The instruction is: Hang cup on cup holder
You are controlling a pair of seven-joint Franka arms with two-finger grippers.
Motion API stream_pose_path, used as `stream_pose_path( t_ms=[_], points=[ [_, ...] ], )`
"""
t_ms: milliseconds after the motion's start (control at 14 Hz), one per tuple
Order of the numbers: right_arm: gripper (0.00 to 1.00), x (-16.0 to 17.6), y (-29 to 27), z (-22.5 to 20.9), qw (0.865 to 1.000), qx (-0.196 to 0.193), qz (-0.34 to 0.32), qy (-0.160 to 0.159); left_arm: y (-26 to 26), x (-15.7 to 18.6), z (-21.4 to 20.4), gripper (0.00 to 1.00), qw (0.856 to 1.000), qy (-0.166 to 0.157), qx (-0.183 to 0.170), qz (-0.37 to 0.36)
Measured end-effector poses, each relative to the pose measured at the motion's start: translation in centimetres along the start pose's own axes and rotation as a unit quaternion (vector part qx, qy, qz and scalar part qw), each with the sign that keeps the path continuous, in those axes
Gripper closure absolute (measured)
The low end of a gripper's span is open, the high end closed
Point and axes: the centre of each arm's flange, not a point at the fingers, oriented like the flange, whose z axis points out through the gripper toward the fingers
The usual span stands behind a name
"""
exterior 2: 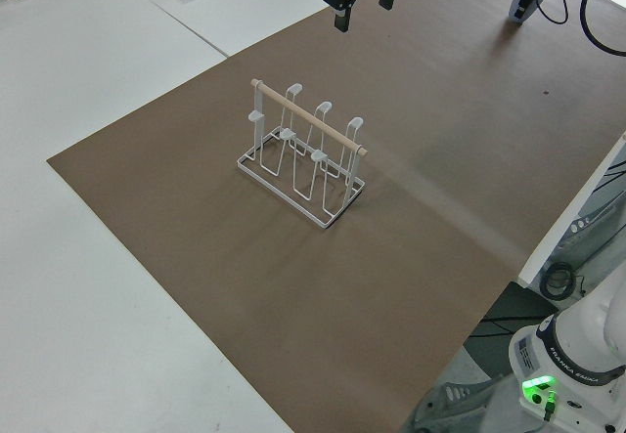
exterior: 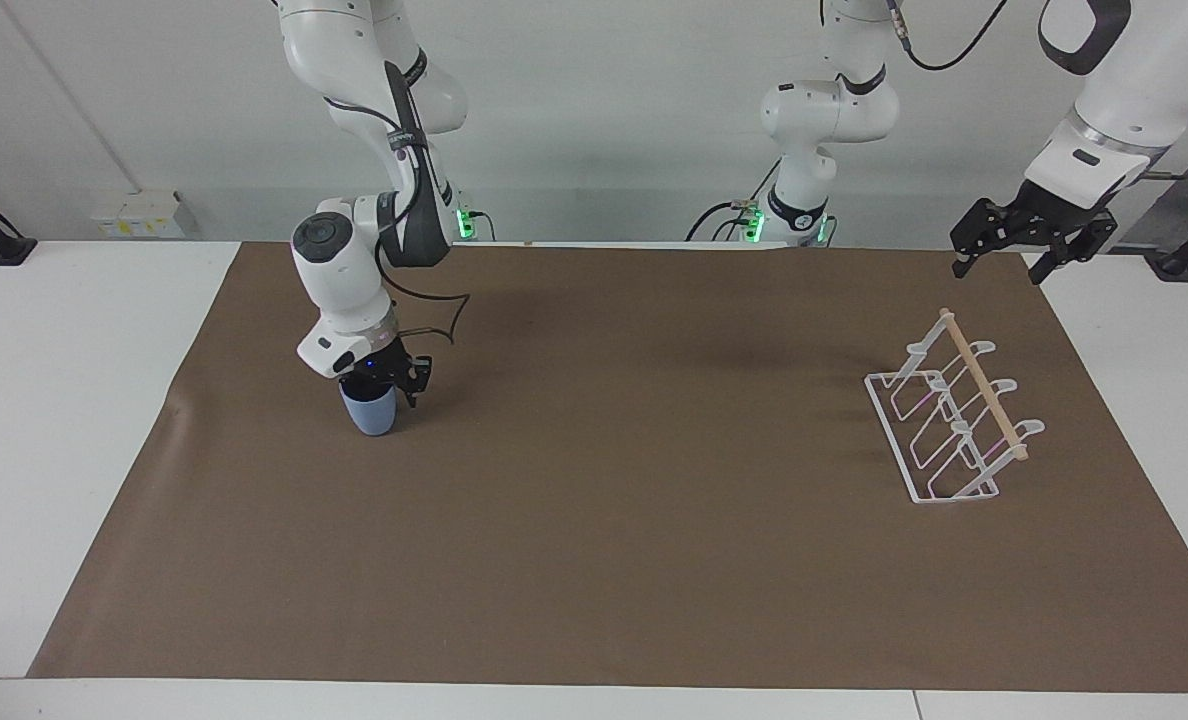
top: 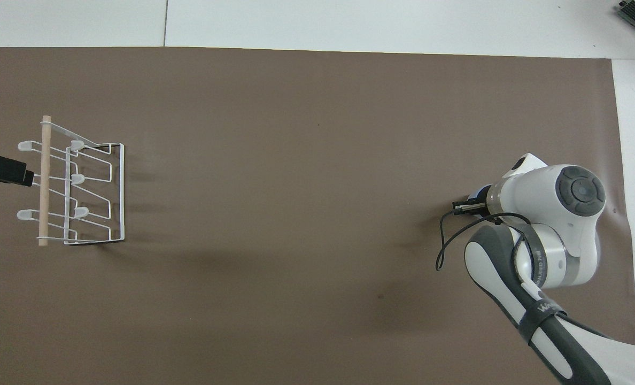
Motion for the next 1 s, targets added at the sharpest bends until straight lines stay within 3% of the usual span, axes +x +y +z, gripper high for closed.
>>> stream_pose_path(
  t_ms=[71,143,357,500,786,1000],
  points=[
    [0.92,0.0,0.1,-0.1,1.0,0.0,0.001,0.001,0.0,0.0,0.0,0.0,1.0,0.0,0.0,0.0],
    [0.95,0.2,0.3,-0.5,1.0,0.0,0.002,0.003,0.0,0.0,0.0,0.0,1.0,0.0,0.0,0.0],
    [0.95,1.3,1.0,-2.6,1.0,0.0,0.009,-0.015,0.0,0.0,0.0,0.0,1.0,0.0,0.0,0.0],
    [0.95,3.1,1.5,-6.6,1.0,0.0,0.012,-0.014,0.0,0.0,0.0,0.0,1.0,0.0,0.0,0.0],
    [0.95,6.4,1.8,-16.7,1.0,-0.001,0.014,0.028,0.0,0.0,0.0,0.0,1.0,0.0,0.0,0.0],
    [0.95,7.2,0.9,-20.6,0.999,0.0,0.006,0.041,0.0,0.0,0.0,0.0,1.0,0.0,0.0,0.0]
  ],
)
